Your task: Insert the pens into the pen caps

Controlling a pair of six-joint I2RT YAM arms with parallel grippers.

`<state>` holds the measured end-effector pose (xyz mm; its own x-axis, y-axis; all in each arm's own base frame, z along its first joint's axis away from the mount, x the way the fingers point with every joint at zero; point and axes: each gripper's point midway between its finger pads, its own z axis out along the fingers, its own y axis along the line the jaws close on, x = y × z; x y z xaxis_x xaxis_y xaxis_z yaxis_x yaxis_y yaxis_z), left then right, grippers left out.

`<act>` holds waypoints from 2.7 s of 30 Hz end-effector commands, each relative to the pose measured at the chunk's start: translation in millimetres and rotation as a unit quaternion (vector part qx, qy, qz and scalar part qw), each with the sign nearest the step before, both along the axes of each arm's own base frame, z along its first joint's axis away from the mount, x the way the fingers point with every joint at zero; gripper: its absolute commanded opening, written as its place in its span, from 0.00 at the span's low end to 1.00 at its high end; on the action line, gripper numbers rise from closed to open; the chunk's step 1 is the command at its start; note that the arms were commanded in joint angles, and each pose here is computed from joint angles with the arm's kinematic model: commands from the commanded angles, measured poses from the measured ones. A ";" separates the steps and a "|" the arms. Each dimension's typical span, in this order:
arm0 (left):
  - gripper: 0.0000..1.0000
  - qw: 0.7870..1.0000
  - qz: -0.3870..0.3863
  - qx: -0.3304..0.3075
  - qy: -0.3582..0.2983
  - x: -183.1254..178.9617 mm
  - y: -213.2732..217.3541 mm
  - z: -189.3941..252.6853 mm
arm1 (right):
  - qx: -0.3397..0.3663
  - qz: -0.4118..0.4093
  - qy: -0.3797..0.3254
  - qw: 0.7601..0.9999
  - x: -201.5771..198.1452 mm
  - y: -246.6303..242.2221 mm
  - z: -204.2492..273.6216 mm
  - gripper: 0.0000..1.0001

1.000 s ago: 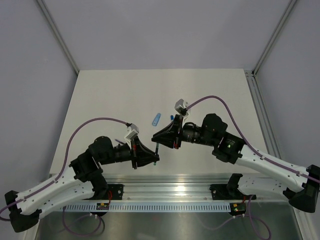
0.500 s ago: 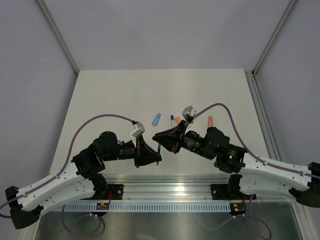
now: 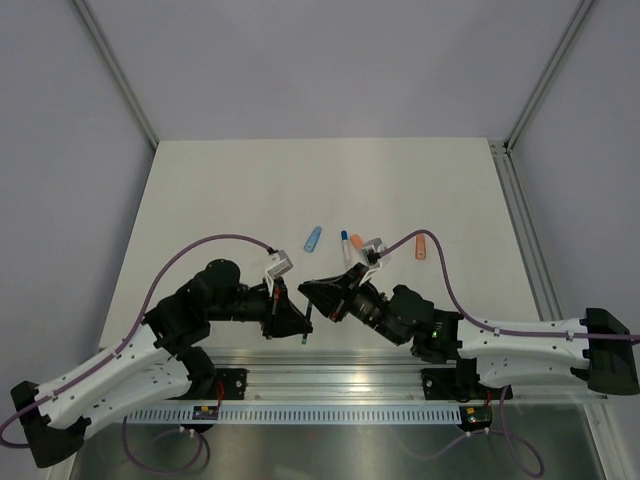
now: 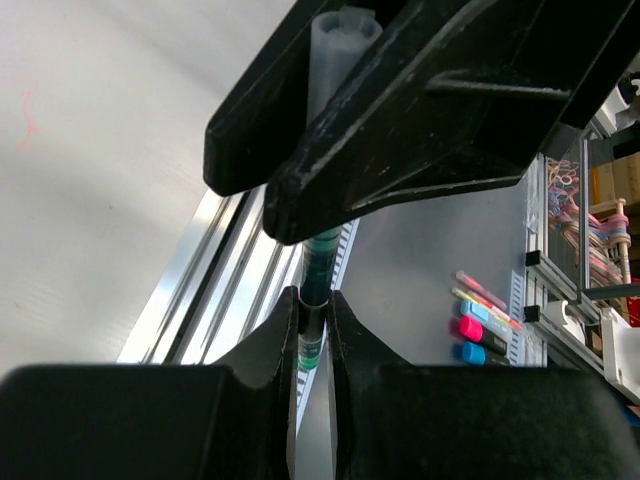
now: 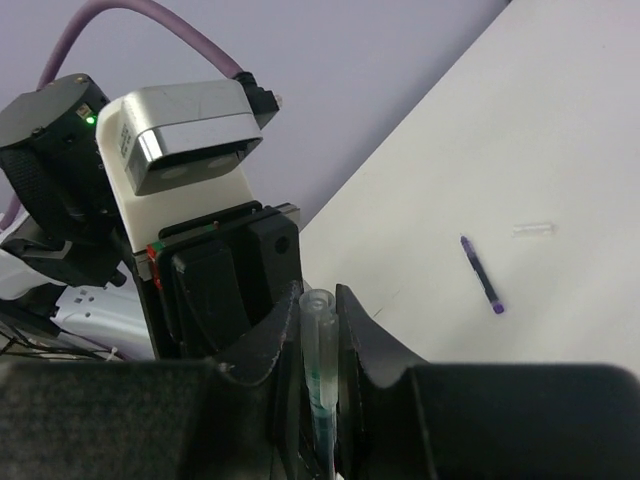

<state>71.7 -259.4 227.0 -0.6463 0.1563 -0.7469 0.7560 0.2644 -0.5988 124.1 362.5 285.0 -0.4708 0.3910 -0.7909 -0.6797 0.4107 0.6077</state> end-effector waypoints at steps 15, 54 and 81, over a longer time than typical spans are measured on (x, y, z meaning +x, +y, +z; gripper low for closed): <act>0.07 0.981 0.090 -0.156 -0.075 49.8 -11.5 68.6 | -0.169 -0.015 0.085 0.982 -2.1 2.8 -87.2 0.00; 0.93 0.818 0.569 0.047 0.062 121.4 133.3 -125.5 | -0.301 -0.186 0.185 0.917 190.2 -33.8 -235.8 0.16; 0.96 0.821 0.570 -0.038 0.001 113.6 154.1 -14.3 | -0.310 0.015 0.083 0.947 132.7 35.0 -158.0 0.49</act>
